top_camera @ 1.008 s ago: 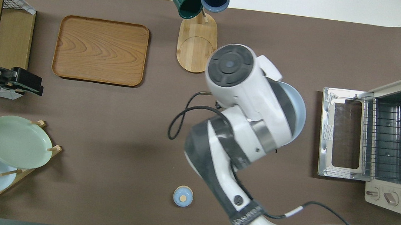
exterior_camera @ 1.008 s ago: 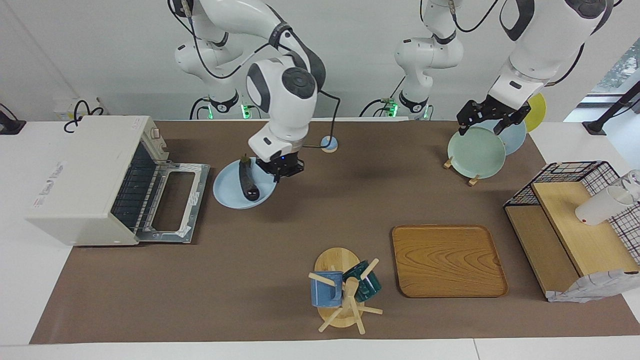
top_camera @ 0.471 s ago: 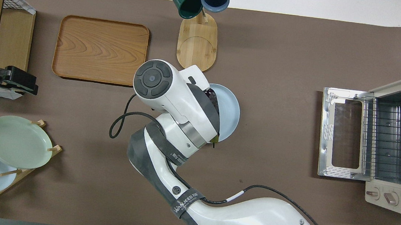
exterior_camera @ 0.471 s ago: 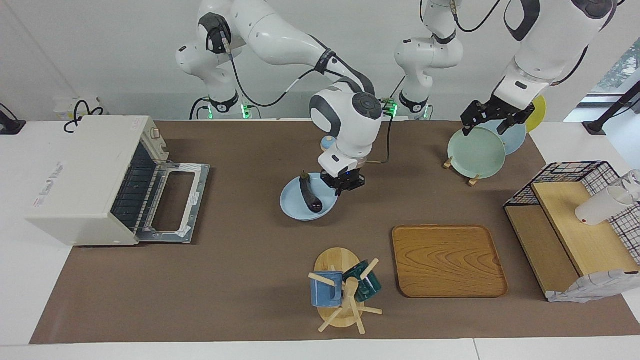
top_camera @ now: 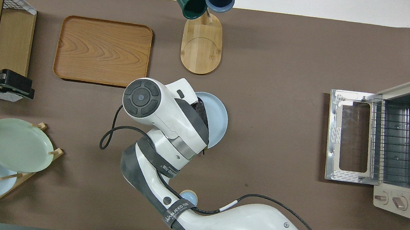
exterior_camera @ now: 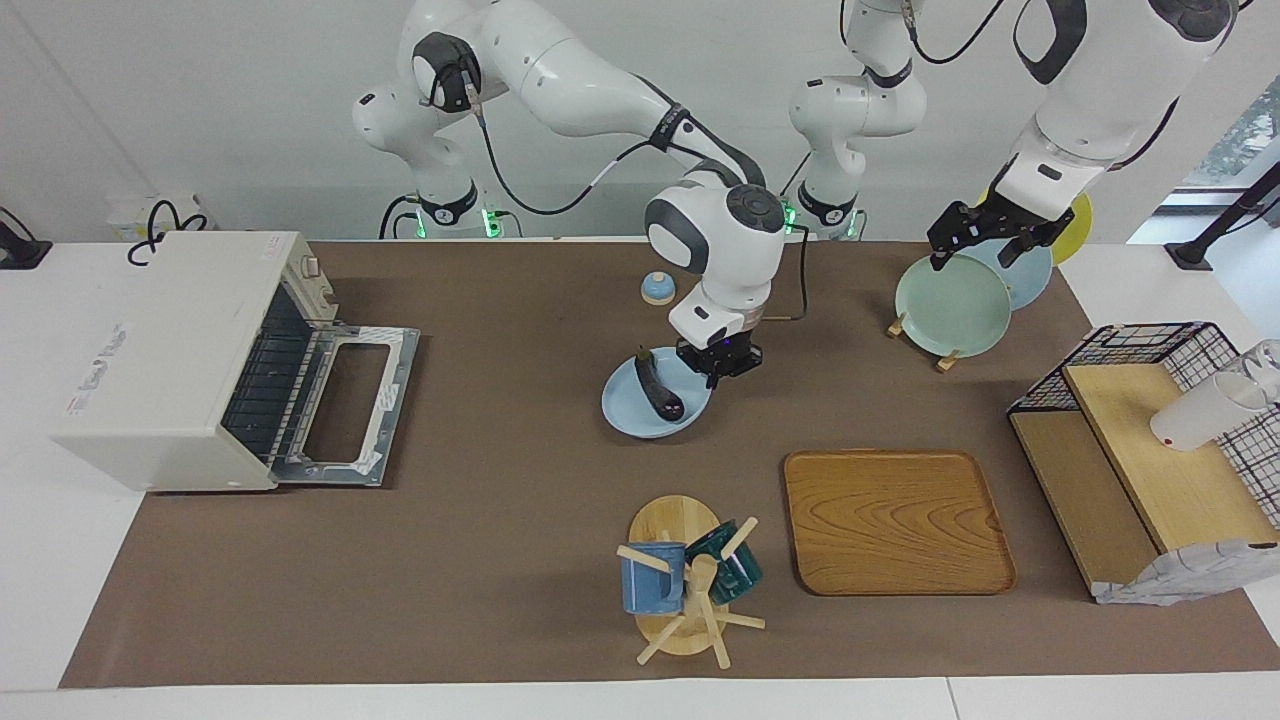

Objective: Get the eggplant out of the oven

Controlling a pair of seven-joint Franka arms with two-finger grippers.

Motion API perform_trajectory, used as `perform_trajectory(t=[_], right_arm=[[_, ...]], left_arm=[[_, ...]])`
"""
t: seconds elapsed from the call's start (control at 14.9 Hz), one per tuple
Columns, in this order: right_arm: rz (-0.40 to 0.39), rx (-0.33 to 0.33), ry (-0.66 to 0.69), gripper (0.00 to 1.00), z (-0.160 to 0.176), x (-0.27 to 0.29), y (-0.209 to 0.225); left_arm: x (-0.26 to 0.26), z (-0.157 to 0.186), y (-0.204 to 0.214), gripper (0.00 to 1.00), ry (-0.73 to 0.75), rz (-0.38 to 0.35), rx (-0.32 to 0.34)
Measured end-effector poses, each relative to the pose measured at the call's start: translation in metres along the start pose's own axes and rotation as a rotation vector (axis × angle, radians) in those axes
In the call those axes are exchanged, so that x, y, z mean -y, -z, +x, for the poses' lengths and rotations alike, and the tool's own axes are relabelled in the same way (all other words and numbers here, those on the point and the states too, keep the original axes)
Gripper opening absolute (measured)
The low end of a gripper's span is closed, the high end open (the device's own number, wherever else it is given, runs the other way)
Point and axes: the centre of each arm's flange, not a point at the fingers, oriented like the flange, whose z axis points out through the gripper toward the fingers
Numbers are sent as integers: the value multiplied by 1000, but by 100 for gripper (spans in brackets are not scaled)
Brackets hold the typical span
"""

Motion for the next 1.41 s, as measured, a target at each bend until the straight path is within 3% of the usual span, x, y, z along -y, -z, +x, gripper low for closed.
perform_trajectory(t=[0.07, 0.27, 0.34, 0.47, 0.67, 0.81, 0.87, 1.01, 1.14, 1.41], right_arm=[[18, -13, -3, 6, 3, 0, -2], [33, -25, -3, 31, 4, 1, 1], [23, -21, -4, 31, 4, 0, 4], [-8, -16, -21, 31, 19, -20, 27], [-83, 31, -51, 29, 67, -99, 76], [-145, 48, -58, 14, 88, -153, 93], [-178, 52, -50, 14, 93, -177, 92], [-227, 79, -14, 5, 100, -225, 77], [-230, 104, 2, 1, 105, -270, 53], [-212, 115, 2, 1, 98, -361, -16]], left_arm=[[2, 0, 0, 100, 3, 0, -1], [3, 0, 1, 100, 6, -1, -5], [3, 0, 1, 100, 6, -1, -6], [3, 0, 1, 100, 6, -1, -7], [0, 3, 0, 100, 1, -2, -25], [-16, 5, -10, 100, 12, -9, -39], [-34, 6, -17, 100, 30, -20, -50], [-88, 7, -36, 100, 77, -44, -86], [-158, 4, -70, 100, 99, -60, -114], [-270, 1, -162, 100, 86, -69, -105]])
